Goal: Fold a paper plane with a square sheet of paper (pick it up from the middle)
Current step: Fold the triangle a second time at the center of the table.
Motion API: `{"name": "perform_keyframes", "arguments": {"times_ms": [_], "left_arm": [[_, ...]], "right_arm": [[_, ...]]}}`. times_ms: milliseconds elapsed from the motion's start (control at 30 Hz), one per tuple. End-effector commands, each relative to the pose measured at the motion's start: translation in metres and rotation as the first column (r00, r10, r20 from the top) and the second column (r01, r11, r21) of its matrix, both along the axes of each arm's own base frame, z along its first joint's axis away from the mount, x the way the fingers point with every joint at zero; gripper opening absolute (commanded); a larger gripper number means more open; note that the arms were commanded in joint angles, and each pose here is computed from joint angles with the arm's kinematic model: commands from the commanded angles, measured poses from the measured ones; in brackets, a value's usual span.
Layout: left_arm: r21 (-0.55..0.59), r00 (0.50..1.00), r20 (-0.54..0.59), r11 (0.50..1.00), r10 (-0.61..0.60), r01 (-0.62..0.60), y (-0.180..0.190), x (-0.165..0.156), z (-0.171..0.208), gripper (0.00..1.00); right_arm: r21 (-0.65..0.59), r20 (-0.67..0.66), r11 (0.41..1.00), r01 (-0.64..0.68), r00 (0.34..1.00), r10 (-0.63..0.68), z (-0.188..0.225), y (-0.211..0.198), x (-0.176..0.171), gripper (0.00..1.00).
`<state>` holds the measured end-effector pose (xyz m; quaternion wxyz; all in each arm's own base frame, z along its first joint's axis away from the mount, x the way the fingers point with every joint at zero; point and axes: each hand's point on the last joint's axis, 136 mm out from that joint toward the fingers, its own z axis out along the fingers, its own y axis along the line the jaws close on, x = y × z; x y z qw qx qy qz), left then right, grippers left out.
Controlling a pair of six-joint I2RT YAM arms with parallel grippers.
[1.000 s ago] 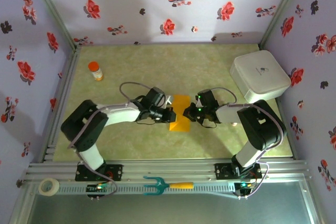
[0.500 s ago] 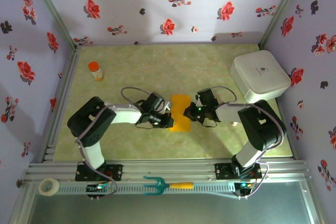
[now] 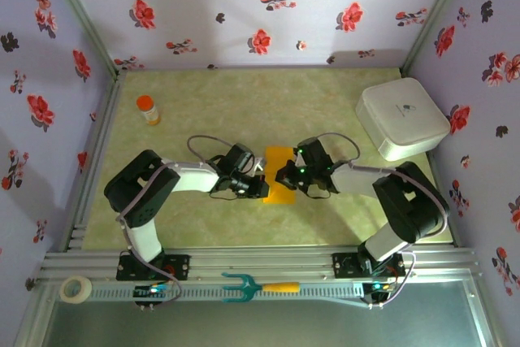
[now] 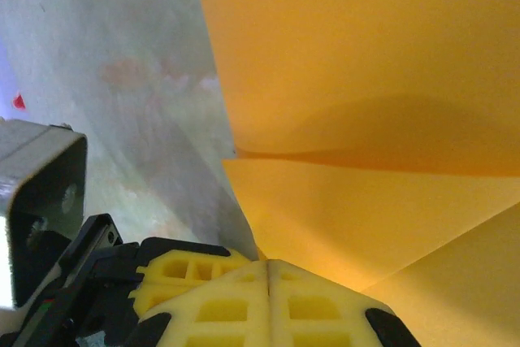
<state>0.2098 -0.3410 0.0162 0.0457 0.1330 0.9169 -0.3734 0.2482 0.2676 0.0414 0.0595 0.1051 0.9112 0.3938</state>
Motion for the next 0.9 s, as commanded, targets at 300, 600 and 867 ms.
{"name": "perform_keyframes", "arguments": {"times_ms": [300,600,867], "left_arm": [[0.147,0.997,-0.059,0.989,0.044,-0.035,0.026,-0.01,-0.032,0.0],[0.158,0.997,-0.07,0.987,0.039,-0.028,0.028,-0.013,-0.037,0.0],[0.153,0.996,-0.078,0.988,0.035,-0.023,0.025,-0.013,-0.036,0.0]], "right_arm": [[-0.032,-0.1,0.999,-0.004,0.995,0.001,-0.034,0.0,-0.015,0.0],[-0.084,-0.09,0.995,0.051,0.994,-0.059,-0.043,-0.026,-0.004,0.0],[-0.037,-0.069,0.992,0.118,0.99,-0.121,-0.039,-0.038,0.015,0.0]]}}
